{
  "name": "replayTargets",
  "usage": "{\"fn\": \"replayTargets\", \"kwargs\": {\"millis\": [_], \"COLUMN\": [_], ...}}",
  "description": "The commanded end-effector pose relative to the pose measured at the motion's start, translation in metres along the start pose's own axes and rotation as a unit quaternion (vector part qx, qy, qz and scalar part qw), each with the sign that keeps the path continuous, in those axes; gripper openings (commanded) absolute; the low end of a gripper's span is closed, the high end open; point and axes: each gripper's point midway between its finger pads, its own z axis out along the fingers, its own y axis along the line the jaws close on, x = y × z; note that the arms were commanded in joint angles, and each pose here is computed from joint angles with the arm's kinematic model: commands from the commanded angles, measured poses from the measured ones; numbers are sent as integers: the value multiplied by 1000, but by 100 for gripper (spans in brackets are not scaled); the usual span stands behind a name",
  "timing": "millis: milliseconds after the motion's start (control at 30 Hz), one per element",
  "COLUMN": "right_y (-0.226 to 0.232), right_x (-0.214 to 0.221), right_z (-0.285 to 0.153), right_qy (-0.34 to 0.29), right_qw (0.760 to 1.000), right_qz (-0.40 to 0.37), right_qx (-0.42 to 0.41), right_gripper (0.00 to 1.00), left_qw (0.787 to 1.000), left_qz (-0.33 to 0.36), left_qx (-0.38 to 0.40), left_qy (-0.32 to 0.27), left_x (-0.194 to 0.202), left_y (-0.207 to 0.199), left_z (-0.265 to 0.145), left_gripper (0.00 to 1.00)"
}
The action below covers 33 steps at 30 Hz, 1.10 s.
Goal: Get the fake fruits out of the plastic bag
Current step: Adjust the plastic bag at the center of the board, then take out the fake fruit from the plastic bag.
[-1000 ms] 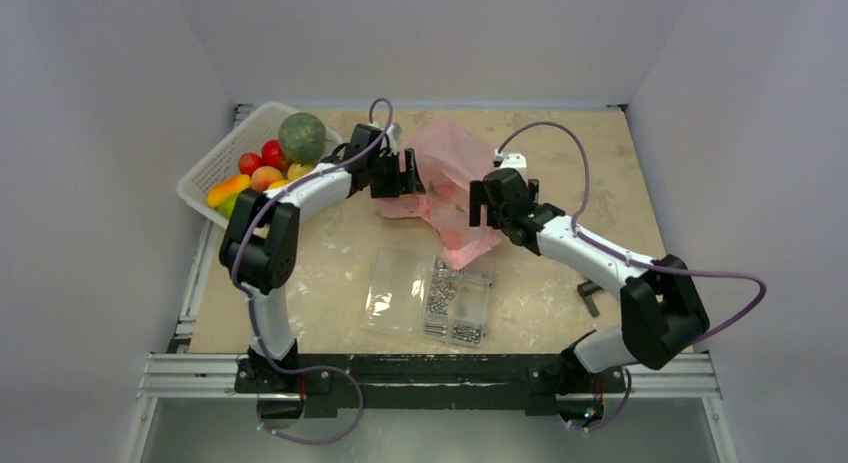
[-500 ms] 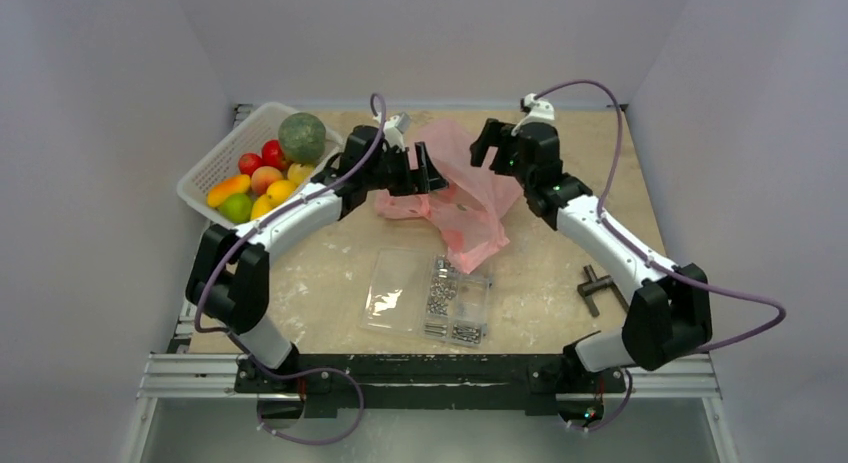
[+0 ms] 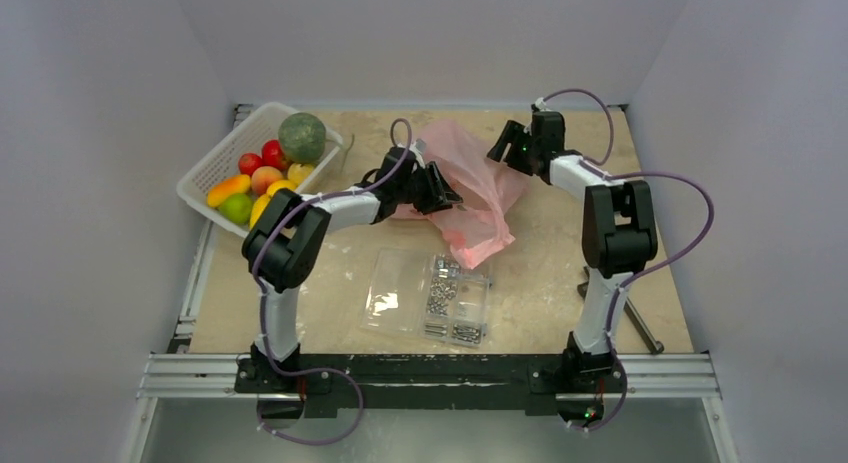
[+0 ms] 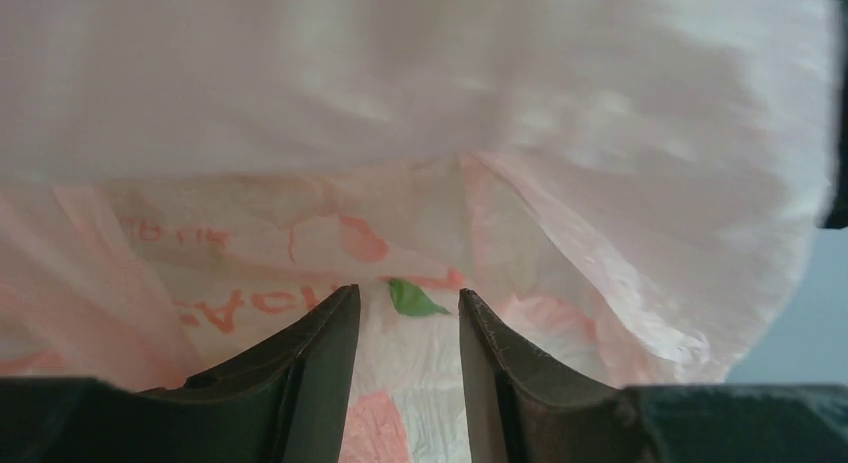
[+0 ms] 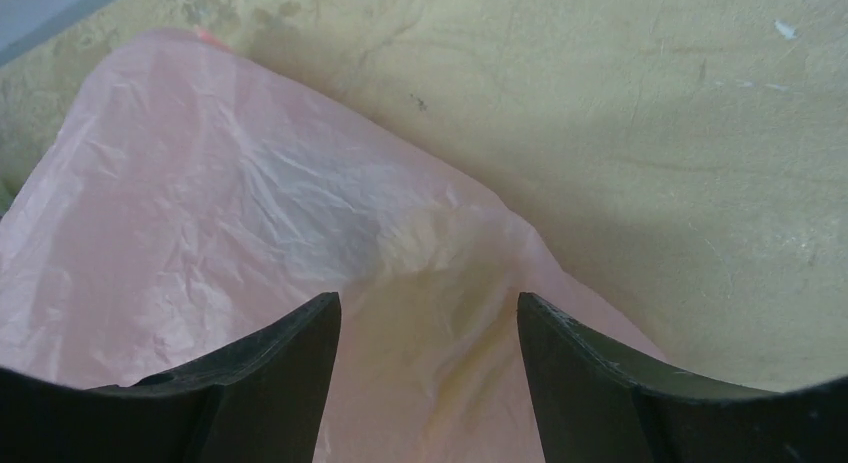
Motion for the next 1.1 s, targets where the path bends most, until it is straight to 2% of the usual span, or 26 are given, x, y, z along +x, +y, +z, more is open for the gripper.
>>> {"fn": "replayTargets", "kwargs": {"millis": [0,200,267,400,533,633,733,800,900,1067], "right_y": [20,18,22,34,43,46,45,46,50,58], "right_x": [-23,10,21,31,34,37,41,43,42,40], "right_z": [4,18,19,11,3,3,5,5,5,3], "right_qy": [-4,35,54,62,66,70,78,79,82,84], "right_qw": [998,994,991,983,977,974,973,972,968,961], "right_qz": [18,21,25,55,76,79,81,86,100,128], "right_qx": [-62,-101,-118,-163,-187,-198,-202,-205,-214,-230], "right_gripper": [65,59,52,46,43,37,35,35,27,26], "left_qw": [998,998,999,999,998,997,995,994,997,999], "left_qz": [-36,-31,-28,-30,-13,7,26,32,24,11], "left_qx": [31,10,4,-19,-42,-58,-94,-97,-73,-39], "left_qy": [-40,-45,-43,-34,-42,-48,-37,-33,-27,-21], "left_x": [-24,-32,-35,-37,-41,-47,-48,-46,-42,-39], "left_y": [-21,-13,-11,-4,4,8,17,18,16,8], "left_z": [19,34,40,55,62,66,69,72,80,93], "left_gripper": [40,43,46,52,60,71,74,73,57,48]}}
